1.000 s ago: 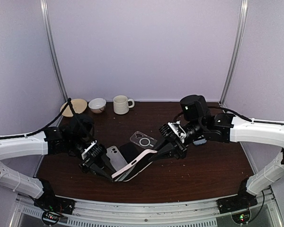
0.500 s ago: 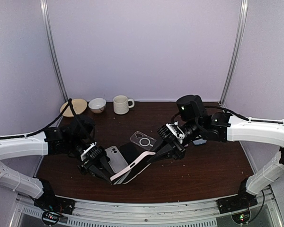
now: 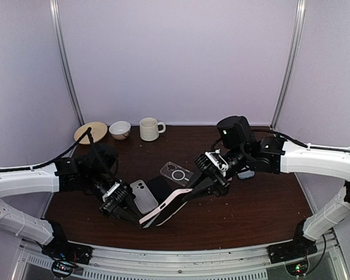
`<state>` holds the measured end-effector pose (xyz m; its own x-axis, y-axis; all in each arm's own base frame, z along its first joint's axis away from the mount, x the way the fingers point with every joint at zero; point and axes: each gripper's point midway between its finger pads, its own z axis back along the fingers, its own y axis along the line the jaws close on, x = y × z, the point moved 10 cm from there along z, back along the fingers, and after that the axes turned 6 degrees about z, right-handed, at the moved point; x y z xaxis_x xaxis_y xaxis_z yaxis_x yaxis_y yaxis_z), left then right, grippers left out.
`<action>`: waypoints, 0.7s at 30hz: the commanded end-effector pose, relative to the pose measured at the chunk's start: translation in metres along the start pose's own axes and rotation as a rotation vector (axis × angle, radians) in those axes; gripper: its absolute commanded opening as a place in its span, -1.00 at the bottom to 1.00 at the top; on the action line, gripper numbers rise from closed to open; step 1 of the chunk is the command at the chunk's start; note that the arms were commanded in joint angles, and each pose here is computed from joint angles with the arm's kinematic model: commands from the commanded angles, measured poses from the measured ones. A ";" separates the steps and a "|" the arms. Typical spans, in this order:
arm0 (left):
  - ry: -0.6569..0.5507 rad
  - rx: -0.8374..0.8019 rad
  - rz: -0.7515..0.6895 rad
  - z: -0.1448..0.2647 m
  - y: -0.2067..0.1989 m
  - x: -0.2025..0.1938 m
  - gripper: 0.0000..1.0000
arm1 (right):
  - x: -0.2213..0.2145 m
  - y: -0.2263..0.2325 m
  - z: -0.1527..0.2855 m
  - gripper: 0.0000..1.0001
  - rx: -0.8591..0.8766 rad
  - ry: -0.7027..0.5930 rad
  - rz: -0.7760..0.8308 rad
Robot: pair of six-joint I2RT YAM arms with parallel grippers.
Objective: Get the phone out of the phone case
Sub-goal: Remove the top left corner of the phone from the phone case.
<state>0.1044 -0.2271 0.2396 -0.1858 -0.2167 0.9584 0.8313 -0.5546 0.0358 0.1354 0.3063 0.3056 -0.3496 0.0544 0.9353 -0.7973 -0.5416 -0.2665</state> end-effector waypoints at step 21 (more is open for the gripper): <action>0.117 0.460 -0.221 0.037 0.037 0.016 -0.49 | 0.020 0.027 -0.007 -1.00 0.177 -0.061 0.013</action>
<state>0.1196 -0.2191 0.2368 -0.2478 -0.2919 0.9238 0.9042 -0.4121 0.1123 0.1366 0.3047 0.3050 -0.4336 0.0838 0.8972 -0.7823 -0.5292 -0.3286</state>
